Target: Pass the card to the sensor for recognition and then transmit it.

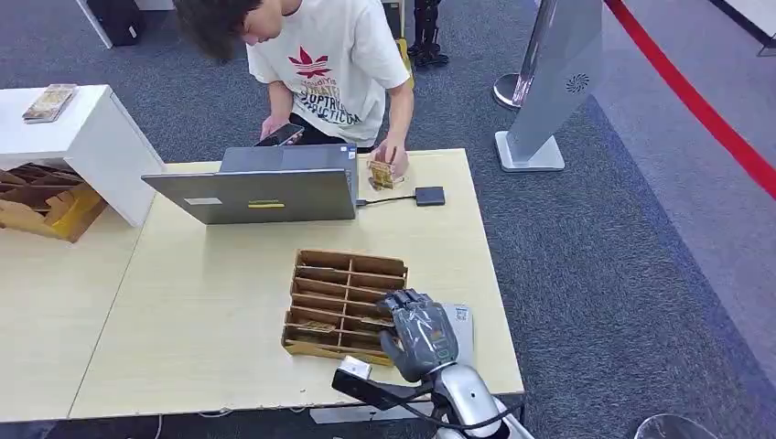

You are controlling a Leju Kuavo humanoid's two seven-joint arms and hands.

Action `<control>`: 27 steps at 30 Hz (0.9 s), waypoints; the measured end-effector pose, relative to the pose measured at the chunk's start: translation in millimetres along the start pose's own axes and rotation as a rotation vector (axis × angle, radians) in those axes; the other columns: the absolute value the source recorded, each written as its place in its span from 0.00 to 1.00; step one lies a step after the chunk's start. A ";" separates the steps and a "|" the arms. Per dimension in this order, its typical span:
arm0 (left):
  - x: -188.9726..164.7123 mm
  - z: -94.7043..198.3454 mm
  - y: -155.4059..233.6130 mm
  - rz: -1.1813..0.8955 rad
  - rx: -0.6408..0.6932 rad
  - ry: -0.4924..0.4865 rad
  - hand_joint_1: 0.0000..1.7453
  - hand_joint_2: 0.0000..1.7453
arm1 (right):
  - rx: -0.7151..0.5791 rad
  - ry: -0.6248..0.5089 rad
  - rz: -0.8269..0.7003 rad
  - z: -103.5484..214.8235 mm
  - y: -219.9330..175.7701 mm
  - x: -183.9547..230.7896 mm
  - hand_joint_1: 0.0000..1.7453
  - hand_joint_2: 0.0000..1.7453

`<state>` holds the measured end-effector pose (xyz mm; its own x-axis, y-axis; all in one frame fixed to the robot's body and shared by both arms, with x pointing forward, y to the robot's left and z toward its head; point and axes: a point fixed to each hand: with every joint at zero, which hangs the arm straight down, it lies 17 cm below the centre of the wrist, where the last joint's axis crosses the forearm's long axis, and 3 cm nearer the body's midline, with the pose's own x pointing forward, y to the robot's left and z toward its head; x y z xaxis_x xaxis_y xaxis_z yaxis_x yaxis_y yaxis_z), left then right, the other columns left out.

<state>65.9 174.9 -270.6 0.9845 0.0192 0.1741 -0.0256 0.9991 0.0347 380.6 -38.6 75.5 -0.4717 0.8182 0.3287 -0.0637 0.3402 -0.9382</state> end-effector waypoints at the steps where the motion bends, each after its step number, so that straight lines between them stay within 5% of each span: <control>1: 0.0 0.0 0.0 0.000 0.000 0.000 0.00 0.00 | 0.000 0.001 0.000 0.0 0.1 -0.6 0.52 1.00; 27: 0.1 0.0 0.0 -0.001 0.000 -0.001 0.00 0.00 | 0.008 0.000 -0.026 -2.4 3.0 5.0 0.46 1.00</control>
<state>66.1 174.9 -270.6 0.9845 0.0185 0.1747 -0.0249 0.9991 0.0347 380.2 -32.4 74.5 -0.4694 0.8092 0.3534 -0.0829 0.3581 -0.9300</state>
